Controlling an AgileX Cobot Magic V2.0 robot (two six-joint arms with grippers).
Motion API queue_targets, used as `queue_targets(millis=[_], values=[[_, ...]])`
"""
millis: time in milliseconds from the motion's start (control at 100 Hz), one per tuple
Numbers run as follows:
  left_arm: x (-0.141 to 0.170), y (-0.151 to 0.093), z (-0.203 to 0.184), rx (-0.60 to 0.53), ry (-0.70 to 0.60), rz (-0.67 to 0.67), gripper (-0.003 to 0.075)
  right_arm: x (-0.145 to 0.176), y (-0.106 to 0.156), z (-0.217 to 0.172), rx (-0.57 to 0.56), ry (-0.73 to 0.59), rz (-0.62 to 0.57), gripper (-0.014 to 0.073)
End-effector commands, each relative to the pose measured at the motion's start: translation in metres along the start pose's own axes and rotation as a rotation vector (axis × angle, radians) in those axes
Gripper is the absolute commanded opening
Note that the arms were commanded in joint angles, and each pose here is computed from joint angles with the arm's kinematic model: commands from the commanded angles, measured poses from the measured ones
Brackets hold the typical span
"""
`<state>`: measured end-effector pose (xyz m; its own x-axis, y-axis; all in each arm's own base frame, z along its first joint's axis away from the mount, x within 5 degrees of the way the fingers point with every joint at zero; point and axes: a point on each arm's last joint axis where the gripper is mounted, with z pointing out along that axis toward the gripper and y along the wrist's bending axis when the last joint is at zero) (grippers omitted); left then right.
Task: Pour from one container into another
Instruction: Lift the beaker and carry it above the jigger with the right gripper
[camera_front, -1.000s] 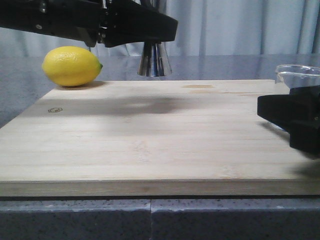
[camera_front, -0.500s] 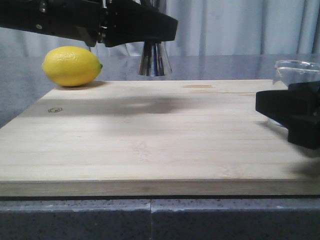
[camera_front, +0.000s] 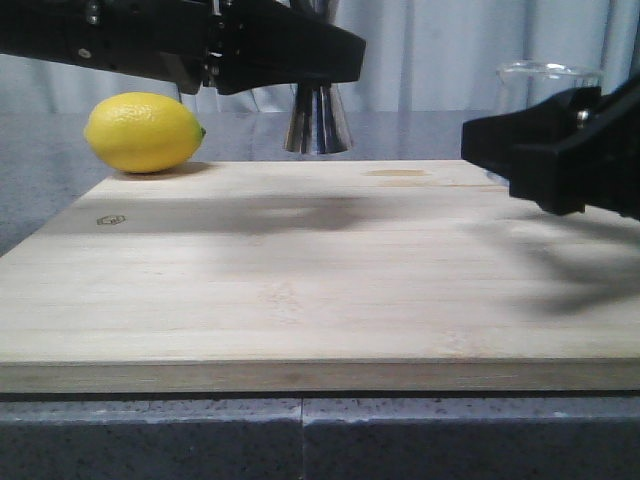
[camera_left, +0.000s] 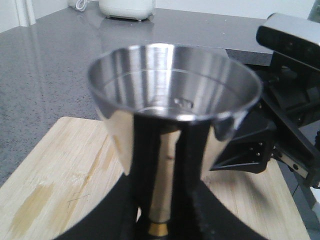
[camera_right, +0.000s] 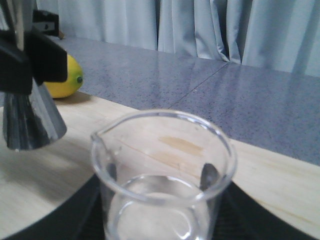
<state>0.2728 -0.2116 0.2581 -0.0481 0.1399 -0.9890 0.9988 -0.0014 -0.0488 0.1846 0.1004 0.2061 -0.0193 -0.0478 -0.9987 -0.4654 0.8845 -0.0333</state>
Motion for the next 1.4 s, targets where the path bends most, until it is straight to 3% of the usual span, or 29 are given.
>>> queue_targets(millis=[0,560,1390], values=[[-0.036,-0.015,-0.002,0.072,-0.148,0.045,-0.0019,-0.028,0.001,0.005,-0.012,-0.115,-0.022,0.0173],[-0.035,-0.021,0.005,0.107,-0.128,0.031,-0.0019,-0.114,0.0,0.009,-0.025,-0.089,-0.209,0.0173],[-0.035,-0.033,0.017,0.166,-0.114,0.039,-0.0019,-0.17,-0.001,0.009,-0.043,-0.025,-0.444,0.0171]])
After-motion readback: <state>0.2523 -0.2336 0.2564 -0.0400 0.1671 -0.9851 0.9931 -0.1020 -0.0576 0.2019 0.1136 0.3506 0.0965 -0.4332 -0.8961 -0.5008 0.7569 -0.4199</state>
